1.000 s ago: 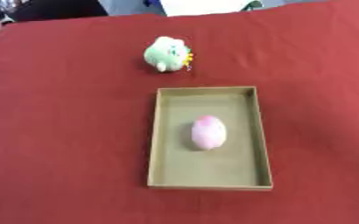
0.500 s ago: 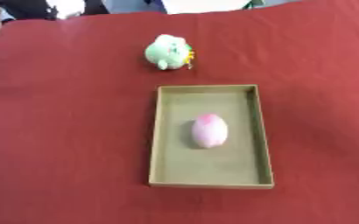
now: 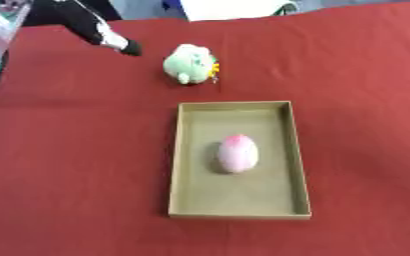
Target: Pick up objects on the table and place them in the box.
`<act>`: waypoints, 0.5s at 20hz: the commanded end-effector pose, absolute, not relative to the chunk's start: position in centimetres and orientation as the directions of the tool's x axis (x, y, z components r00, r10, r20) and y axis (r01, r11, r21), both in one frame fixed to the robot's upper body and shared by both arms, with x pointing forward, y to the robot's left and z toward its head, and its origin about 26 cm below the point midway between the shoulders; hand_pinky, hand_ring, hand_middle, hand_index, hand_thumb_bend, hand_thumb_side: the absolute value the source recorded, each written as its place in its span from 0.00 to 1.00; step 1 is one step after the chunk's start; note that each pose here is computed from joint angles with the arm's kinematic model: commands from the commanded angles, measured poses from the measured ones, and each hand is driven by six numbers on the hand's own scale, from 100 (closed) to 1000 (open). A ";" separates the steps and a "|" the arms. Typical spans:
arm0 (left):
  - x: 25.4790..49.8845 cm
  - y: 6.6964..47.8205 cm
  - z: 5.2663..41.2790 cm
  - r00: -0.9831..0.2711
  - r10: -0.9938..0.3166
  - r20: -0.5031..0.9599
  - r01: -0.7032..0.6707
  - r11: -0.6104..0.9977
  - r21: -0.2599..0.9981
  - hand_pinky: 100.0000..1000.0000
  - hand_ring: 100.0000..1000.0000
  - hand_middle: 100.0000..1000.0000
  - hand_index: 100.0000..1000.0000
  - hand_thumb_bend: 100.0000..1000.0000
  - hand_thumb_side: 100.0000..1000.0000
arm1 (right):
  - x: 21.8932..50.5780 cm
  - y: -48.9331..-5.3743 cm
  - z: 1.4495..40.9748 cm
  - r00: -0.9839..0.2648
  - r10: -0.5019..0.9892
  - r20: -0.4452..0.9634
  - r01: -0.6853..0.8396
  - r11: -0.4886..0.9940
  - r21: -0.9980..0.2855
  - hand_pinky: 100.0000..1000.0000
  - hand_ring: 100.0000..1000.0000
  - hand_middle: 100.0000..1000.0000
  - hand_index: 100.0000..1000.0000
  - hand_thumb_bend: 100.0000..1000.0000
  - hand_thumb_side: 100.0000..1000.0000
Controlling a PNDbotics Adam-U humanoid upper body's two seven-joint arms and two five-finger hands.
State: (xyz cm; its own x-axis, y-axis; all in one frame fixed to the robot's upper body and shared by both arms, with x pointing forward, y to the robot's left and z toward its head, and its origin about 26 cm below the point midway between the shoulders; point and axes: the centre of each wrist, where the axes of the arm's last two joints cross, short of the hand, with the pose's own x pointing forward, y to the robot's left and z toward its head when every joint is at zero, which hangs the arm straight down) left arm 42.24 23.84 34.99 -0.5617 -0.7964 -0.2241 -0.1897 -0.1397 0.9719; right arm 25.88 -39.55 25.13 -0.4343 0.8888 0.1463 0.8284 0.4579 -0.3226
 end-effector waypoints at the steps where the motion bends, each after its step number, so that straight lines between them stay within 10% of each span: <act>1: 42.5 23.6 35.9 -0.552 -0.792 -0.263 -0.203 -0.178 0.963 0.85 0.86 0.76 0.92 0.74 0.46 | 25.7 -39.3 26.2 -0.453 0.883 0.120 0.827 0.467 -0.313 0.66 0.77 0.59 0.78 0.10 0.62; 10: 43.8 22.9 35.1 -0.590 -0.785 -0.192 -0.147 -0.129 0.981 0.85 0.86 0.77 0.92 0.47 0.15 | 25.9 -39.1 26.1 -0.468 0.871 0.150 0.822 0.492 -0.286 0.66 0.76 0.58 0.77 0.10 0.64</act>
State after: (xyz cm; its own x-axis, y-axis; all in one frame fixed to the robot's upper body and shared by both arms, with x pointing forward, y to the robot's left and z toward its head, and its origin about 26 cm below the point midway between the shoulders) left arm 43.97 22.75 33.80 -0.5910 -0.7857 -0.1830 -0.1245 -0.1354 0.9829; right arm 26.08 -39.27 25.05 -0.4553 0.8731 0.1742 0.8199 0.4874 -0.3002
